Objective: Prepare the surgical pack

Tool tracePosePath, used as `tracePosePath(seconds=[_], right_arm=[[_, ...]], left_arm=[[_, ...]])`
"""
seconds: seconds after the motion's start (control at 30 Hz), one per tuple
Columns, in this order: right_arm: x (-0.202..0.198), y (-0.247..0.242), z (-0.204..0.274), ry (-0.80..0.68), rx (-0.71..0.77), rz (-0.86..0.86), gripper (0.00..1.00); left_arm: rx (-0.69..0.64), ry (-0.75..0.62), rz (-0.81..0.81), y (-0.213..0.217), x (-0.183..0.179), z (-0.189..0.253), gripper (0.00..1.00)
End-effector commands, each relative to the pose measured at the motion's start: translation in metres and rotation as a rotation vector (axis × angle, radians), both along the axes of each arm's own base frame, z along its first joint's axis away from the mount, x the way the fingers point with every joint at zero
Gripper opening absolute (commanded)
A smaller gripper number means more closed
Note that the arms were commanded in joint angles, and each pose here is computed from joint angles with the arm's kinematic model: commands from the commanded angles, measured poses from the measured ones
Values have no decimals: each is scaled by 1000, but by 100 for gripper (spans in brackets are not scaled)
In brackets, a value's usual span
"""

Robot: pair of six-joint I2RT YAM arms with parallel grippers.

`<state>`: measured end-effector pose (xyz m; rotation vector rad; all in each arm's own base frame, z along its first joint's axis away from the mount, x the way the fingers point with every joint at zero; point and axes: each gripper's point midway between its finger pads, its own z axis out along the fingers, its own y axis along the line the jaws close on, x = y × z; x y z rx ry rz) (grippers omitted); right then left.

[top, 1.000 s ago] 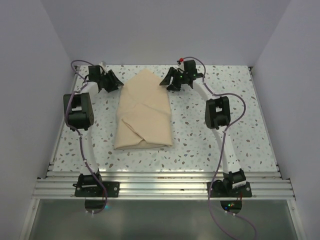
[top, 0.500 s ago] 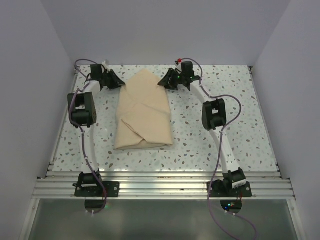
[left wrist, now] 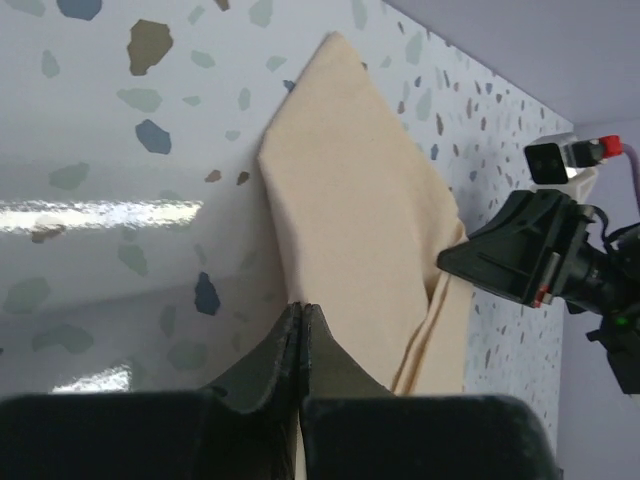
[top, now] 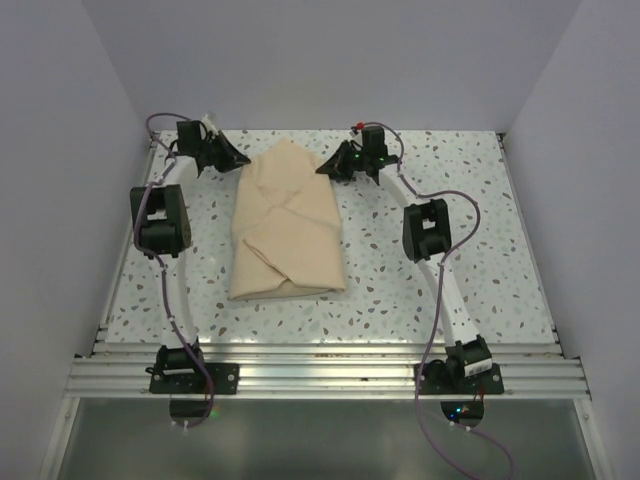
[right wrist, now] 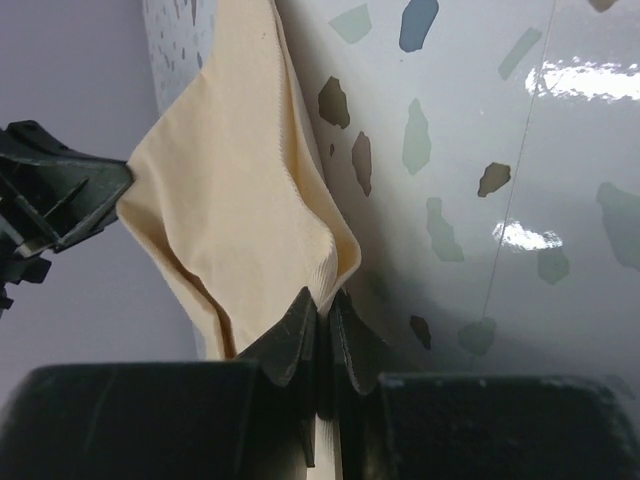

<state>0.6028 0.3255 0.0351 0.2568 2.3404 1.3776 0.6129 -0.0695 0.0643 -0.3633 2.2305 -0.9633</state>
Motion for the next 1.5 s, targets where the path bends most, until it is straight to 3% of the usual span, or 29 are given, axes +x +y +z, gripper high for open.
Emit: tracePosePath(seconds=[0.0, 0.3, 0.6, 0.87, 1.17, 1.47], right_arm=[[-2, 10, 86, -108, 88, 41, 1], [-50, -4, 146, -116, 34, 116, 1], [-130, -14, 178, -77, -11, 204, 0], [-192, -29, 155, -23, -98, 268, 1], [-252, -38, 116, 56, -167, 342, 2], [-297, -39, 96, 104, -211, 420, 3]], left_arm=[[-52, -183, -22, -5, -9, 113, 0], [7, -153, -59, -9, -75, 130, 0], [78, -143, -73, -9, -146, 145, 0], [104, -135, -79, -11, -200, 143, 0], [129, 2, -70, -11, -266, 86, 0], [154, 53, -46, -8, -295, 68, 0]])
